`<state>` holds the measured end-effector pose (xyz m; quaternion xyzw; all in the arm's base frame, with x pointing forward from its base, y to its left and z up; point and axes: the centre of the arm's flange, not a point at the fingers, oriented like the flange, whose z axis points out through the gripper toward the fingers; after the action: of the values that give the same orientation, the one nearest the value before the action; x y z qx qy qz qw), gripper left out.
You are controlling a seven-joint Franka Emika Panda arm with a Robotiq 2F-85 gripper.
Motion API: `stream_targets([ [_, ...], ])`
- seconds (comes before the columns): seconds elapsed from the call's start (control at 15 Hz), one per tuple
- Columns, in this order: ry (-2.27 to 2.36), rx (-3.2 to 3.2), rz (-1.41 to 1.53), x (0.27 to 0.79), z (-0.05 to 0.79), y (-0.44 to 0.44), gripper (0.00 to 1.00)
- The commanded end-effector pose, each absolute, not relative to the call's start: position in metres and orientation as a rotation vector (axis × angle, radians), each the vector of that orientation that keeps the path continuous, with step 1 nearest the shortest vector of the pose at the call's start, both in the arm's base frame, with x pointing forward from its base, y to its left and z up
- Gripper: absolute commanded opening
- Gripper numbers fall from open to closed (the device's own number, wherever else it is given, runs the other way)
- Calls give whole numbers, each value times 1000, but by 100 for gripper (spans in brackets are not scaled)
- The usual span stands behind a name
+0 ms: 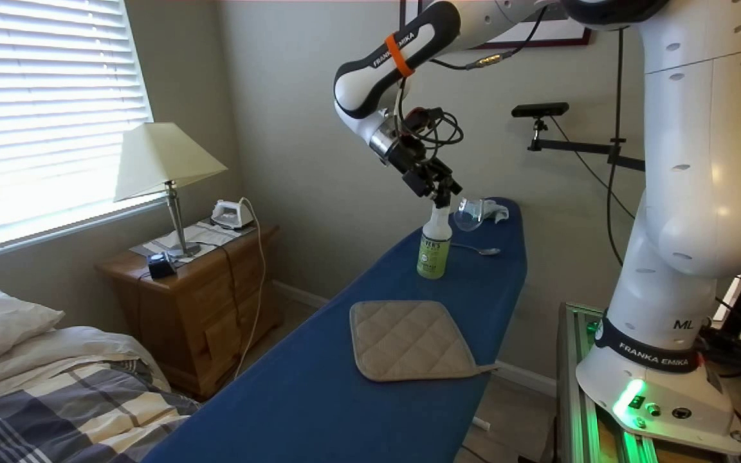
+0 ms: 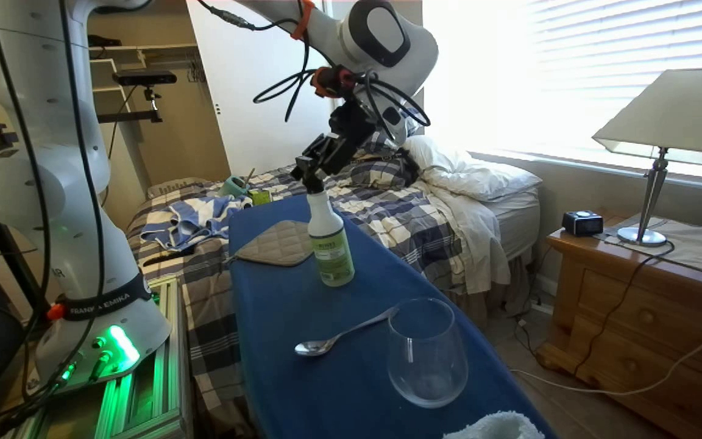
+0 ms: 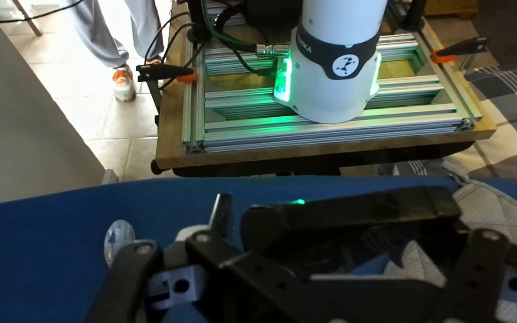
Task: Press the spray bottle on the table
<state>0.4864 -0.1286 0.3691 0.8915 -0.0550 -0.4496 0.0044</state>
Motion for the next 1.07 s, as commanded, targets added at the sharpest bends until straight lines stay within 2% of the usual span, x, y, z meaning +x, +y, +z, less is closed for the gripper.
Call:
stream_targets([
  [0.0,-170,2816,-1424,486,365,-133,100],
  [0.53,-153,2830,-1417,492,362,-132,99],
  [0.73,-147,2834,-1416,494,360,-133,90],
  [1.0,-144,2833,-1413,497,358,-133,93],
])
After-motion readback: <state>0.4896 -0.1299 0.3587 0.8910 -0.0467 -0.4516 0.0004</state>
